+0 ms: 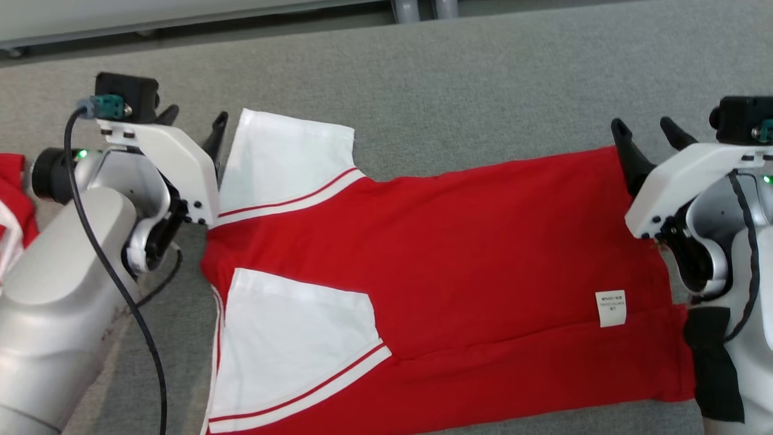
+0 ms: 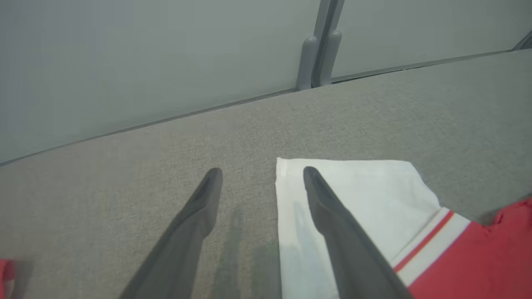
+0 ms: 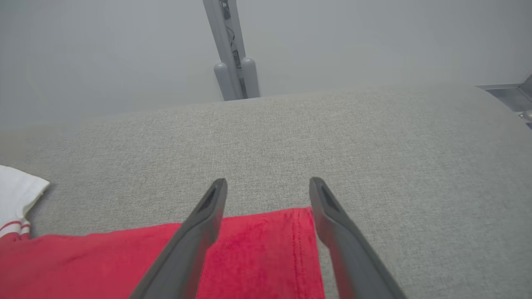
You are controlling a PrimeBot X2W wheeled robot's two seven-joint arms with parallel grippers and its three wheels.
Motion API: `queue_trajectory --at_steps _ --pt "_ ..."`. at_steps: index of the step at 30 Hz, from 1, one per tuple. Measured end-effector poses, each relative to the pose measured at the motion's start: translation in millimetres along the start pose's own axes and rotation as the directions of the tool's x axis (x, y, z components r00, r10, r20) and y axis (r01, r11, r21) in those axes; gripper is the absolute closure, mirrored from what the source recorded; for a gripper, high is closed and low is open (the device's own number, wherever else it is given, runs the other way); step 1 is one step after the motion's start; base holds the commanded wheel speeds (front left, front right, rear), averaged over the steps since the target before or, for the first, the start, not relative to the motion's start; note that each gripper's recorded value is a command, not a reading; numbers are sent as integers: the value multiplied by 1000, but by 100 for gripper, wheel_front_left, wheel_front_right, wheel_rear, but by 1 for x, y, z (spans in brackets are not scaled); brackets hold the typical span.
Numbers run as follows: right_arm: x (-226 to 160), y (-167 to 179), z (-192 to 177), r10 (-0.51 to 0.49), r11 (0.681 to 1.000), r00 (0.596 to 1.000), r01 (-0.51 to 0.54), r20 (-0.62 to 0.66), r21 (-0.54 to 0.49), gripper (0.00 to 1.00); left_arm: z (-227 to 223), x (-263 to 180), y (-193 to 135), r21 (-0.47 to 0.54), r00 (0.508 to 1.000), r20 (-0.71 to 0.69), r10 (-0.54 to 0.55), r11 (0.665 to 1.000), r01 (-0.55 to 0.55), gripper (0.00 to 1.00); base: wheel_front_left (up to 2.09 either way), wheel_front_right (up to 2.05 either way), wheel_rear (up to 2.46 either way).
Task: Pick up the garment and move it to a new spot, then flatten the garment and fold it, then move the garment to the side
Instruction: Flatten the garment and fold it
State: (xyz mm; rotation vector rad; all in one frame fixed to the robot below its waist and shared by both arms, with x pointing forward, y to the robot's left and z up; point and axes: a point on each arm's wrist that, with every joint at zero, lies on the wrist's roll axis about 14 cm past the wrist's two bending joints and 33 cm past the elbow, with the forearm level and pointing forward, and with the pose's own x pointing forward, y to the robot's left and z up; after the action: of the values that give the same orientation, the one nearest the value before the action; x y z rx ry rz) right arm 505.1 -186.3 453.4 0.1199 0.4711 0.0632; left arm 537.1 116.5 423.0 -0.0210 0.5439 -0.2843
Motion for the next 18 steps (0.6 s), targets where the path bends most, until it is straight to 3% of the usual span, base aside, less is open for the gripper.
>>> queue_trajectory --at_steps 7,18 --pt "25 -11 -15 -9 1000 1000 10 -18 4 0 -41 51 -2 32 979 -198 -47 998 54 0 0 0 0" --pt "27 -21 -28 -28 1000 999 29 -29 8 0 -47 70 2 30 971 -240 -22 999 30 0 0 0 0"
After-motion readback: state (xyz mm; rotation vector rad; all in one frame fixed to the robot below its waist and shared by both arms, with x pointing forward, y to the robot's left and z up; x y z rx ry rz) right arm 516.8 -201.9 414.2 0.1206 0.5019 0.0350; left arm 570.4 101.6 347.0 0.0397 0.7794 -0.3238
